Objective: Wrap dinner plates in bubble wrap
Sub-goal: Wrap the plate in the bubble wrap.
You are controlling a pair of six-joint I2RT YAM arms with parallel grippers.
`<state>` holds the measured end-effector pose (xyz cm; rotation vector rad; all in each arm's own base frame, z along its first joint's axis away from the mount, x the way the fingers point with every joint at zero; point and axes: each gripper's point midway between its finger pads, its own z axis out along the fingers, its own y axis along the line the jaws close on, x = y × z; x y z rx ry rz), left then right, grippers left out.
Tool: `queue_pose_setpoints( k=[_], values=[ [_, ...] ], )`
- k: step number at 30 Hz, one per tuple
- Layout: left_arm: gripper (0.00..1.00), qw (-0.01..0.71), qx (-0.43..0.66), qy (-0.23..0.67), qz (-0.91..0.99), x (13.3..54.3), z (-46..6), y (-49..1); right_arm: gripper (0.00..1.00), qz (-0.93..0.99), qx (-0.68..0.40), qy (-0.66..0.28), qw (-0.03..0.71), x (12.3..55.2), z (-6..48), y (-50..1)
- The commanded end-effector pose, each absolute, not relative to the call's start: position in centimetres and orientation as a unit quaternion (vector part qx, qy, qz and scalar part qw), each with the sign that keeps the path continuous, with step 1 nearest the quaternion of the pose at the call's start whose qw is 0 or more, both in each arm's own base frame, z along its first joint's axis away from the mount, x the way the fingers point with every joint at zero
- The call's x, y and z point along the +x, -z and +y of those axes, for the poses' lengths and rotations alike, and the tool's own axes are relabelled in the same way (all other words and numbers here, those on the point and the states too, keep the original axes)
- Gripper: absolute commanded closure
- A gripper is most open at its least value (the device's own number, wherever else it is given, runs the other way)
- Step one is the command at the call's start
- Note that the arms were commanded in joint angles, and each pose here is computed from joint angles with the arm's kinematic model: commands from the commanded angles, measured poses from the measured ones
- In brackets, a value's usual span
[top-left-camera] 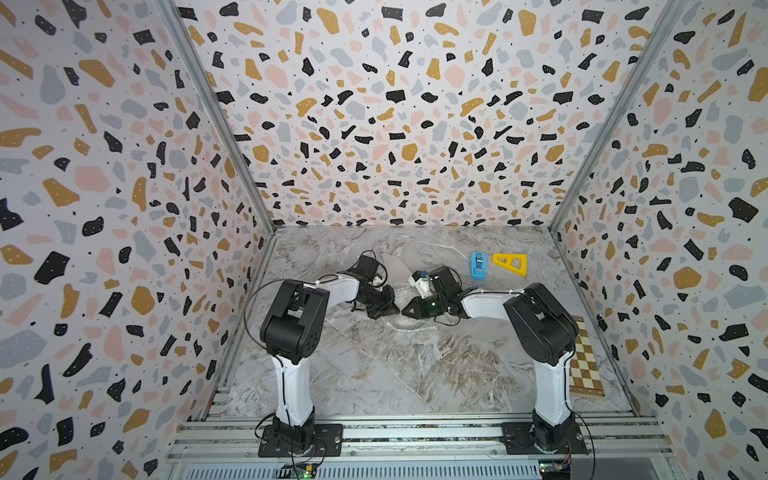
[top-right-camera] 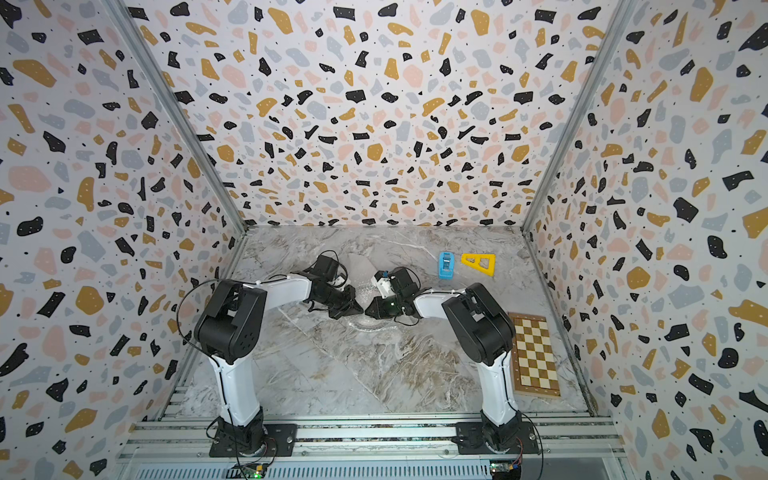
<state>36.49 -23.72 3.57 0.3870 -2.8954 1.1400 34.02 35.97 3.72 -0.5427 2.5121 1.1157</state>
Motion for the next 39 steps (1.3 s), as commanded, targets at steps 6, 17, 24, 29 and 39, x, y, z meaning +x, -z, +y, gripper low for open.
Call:
queue_pose_setpoints(
  k=[6,17,24,29,39],
  values=[
    [0.82,-0.075,0.182,-0.399,-0.896,43.5,-19.6,-9.5,0.82,0.920,-0.179,-0.326,0.121,32.0,33.2,0.8],
    [0.44,-0.171,0.198,-0.440,-0.859,53.9,-19.2,-8.2,0.83,0.911,-0.182,-0.350,0.121,31.7,33.3,0.4],
    [0.41,-0.202,0.215,-0.480,-0.826,57.5,-20.3,-8.6,0.83,0.908,-0.182,-0.358,0.118,31.7,33.1,0.4],
    [0.41,-0.194,0.209,-0.493,-0.822,58.0,-22.0,-8.5,0.83,0.907,-0.180,-0.362,0.118,32.0,32.8,0.4],
    [0.60,-0.157,0.199,-0.459,-0.852,55.8,-22.4,-7.4,0.83,0.908,-0.166,-0.365,0.121,32.4,31.6,0.3]
  ],
)
